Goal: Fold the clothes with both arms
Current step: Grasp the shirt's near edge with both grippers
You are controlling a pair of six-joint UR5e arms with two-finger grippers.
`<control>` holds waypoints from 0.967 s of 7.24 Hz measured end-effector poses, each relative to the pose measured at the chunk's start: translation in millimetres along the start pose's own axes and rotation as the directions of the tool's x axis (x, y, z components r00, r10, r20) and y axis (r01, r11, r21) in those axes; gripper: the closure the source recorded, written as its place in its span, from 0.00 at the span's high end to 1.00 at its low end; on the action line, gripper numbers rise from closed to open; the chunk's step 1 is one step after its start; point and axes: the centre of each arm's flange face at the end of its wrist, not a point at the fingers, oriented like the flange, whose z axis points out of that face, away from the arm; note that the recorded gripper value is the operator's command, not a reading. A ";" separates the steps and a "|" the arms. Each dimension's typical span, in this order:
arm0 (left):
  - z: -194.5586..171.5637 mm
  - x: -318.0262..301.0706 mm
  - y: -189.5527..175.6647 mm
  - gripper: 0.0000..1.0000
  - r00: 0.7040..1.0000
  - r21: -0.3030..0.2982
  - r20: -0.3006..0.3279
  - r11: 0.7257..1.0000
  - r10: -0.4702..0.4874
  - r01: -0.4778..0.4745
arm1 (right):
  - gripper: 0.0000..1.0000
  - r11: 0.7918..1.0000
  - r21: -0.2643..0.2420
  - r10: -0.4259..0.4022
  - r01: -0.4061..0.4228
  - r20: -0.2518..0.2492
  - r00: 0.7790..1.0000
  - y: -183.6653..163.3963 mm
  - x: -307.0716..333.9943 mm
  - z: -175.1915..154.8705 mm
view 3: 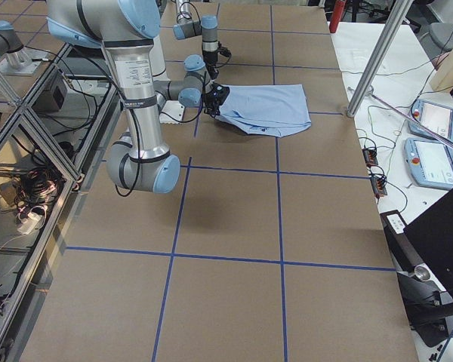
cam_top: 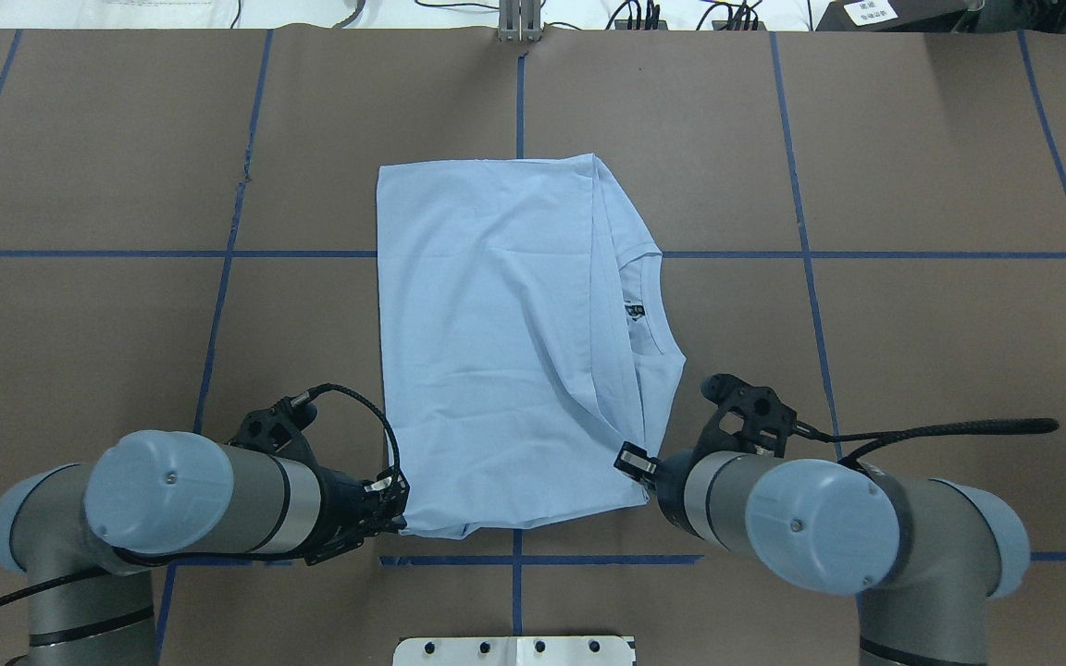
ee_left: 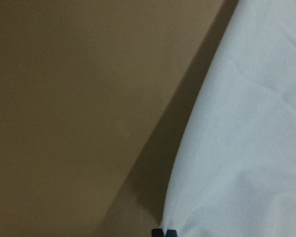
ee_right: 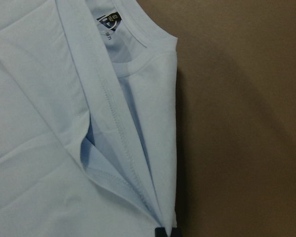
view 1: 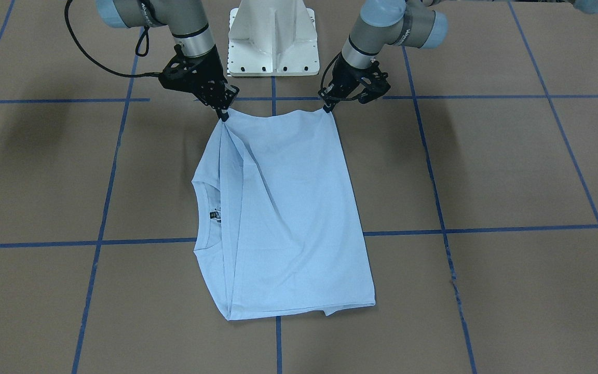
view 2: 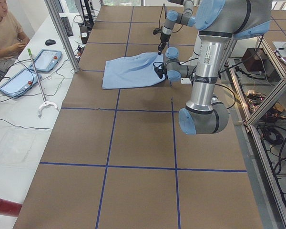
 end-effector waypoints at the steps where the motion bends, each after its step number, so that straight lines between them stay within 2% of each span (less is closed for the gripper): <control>1: -28.2 -0.3 11.3 0.00 1.000 -0.050 -0.023 0.999 0.010 -0.011 | 0.00 0.999 -0.028 0.026 -0.026 0.018 0.999 5.5 10.2 -25.1; 2: -50.4 2.8 18.4 0.00 0.999 -0.079 -0.049 0.997 0.020 -0.023 | 0.00 0.998 -0.042 0.049 -0.047 0.054 0.997 2.6 8.4 -49.9; 3: -64.4 10.8 14.0 0.00 0.997 -0.073 -0.076 0.997 0.031 -0.037 | 0.00 0.997 -0.034 0.067 -0.064 0.082 0.994 -7.9 0.5 -61.3; 5: -82.7 44.3 -18.1 0.00 0.983 0.012 -0.142 0.994 0.114 -0.113 | 0.00 0.992 -0.016 0.124 -0.123 0.103 0.987 -53.2 -36.3 -53.5; 7: -68.4 95.7 -81.1 0.00 0.981 0.135 -0.143 0.984 0.133 -0.114 | 0.00 0.989 0.014 0.143 -0.144 0.091 0.986 -116.5 -80.9 -28.8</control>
